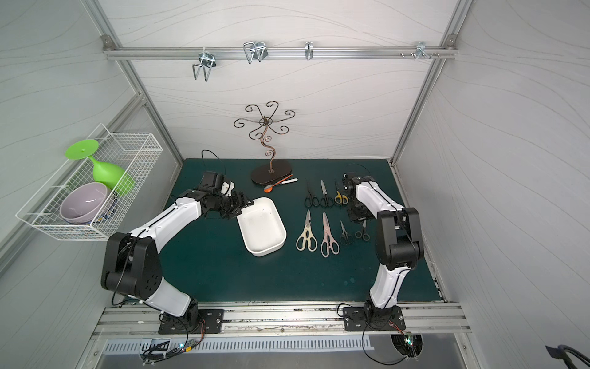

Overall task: Take the scissors out of the storage box
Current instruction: Place the scissors at the center of the board, then adjust the scissors at the center of the board.

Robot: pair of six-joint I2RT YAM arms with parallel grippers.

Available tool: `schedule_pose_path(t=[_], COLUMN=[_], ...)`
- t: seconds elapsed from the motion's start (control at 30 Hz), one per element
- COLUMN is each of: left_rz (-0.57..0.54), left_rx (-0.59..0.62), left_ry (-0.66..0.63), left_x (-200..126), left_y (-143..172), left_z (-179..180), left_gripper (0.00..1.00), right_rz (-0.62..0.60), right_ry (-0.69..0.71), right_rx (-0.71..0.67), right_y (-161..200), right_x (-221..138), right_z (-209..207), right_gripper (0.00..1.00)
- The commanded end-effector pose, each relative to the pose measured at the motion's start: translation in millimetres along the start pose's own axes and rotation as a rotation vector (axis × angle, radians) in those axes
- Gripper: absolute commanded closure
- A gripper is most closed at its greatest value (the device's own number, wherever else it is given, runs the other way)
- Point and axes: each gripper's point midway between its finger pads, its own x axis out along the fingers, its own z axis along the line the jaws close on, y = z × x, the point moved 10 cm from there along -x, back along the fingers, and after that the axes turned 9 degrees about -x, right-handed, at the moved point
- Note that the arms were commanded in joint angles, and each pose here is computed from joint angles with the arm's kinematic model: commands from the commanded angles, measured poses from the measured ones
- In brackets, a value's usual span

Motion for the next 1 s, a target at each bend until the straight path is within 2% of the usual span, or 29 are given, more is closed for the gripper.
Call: schedule_pose_path(t=[0.0, 0.1, 0.2, 0.5, 0.7, 0.97], left_rz=[-0.039, -0.043, -0.042, -0.039, -0.042, -0.055], left_rx=[0.036, 0.040, 0.038, 0.022, 0.022, 0.018], left_ry=[0.035, 0.030, 0.024, 0.030, 0.034, 0.032], left_x=[-11, -12, -11, -9, -11, -13], left_y=[-3, -3, -4, -6, -6, -6], left_z=[-7, -7, -6, -4, -4, -4], left_gripper=[0.26, 0.26, 0.26, 0.26, 0.26, 0.26], right_rz=[-0.012, -0.028, -0.021, 0.013, 0.000, 0.068], right_ry=[-0.236, -0.346, -0.372, -0.287, -0.273, -0.277], right_rx=[0.152, 0.187, 0.231, 0.343, 0.431, 0.502], right_y=[4, -3, -7, -7, 1, 9], right_x=[-6, 4, 15, 45, 52, 64], right_z=[18, 29, 35, 32, 18, 14], right_gripper=[0.61, 0.61, 0.61, 0.62, 0.62, 0.62])
